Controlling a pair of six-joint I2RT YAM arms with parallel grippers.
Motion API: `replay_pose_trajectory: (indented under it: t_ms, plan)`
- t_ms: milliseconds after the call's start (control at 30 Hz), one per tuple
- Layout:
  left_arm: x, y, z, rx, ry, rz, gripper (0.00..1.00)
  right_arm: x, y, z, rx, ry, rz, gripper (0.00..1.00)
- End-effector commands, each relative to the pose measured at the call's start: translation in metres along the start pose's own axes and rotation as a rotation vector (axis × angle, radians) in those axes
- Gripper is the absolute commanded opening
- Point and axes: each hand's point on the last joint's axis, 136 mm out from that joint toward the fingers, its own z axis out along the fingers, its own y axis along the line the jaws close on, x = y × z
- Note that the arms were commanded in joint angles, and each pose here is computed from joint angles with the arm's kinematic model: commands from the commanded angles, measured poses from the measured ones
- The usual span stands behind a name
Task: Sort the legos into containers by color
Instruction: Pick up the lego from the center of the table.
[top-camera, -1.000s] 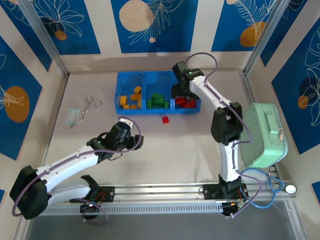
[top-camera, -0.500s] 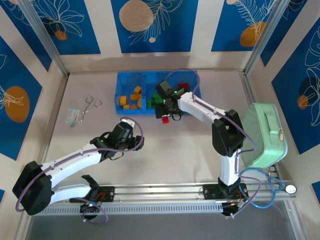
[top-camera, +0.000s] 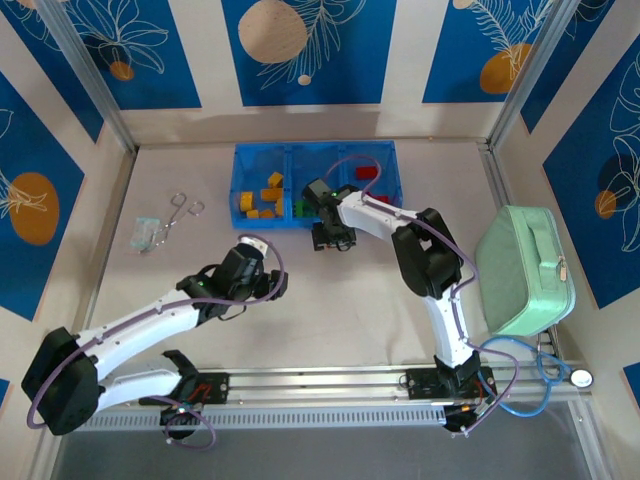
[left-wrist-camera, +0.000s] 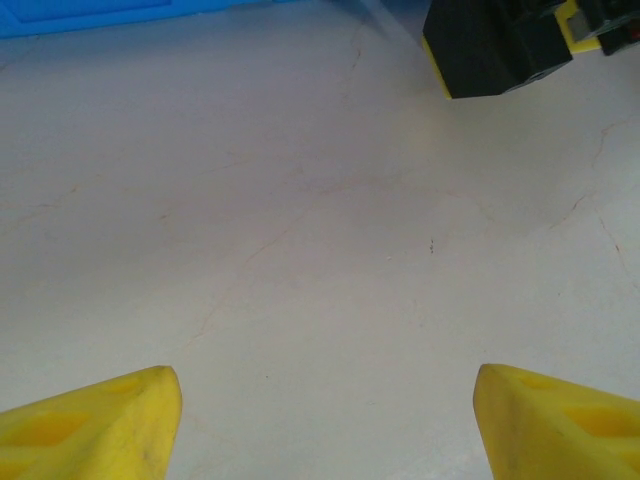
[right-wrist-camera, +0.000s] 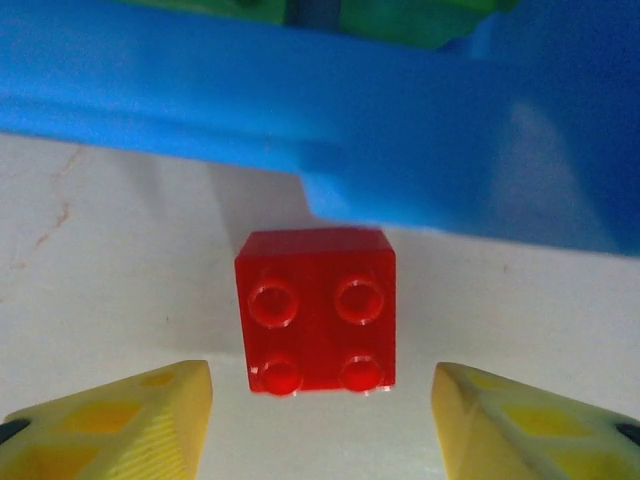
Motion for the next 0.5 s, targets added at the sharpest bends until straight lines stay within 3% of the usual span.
replay_pose_trajectory:
  t_ms: [0, 300, 467]
  plan:
    - [-0.006, -0.003, -0.006, 0.005, -0.017, -0.004, 0.77, -0.013, 0.006, 0.002, -0.023, -0.015, 0.016, 0.57]
    - [-0.003, 0.001, -0.008, -0.011, -0.018, -0.002, 0.77, -0.012, 0.011, 0.004, -0.009, -0.011, 0.003, 0.34]
    - [-0.004, 0.003, -0.010, -0.018, -0.031, 0.001, 0.76, -0.008, 0.012, -0.025, -0.004, -0.066, -0.011, 0.25]
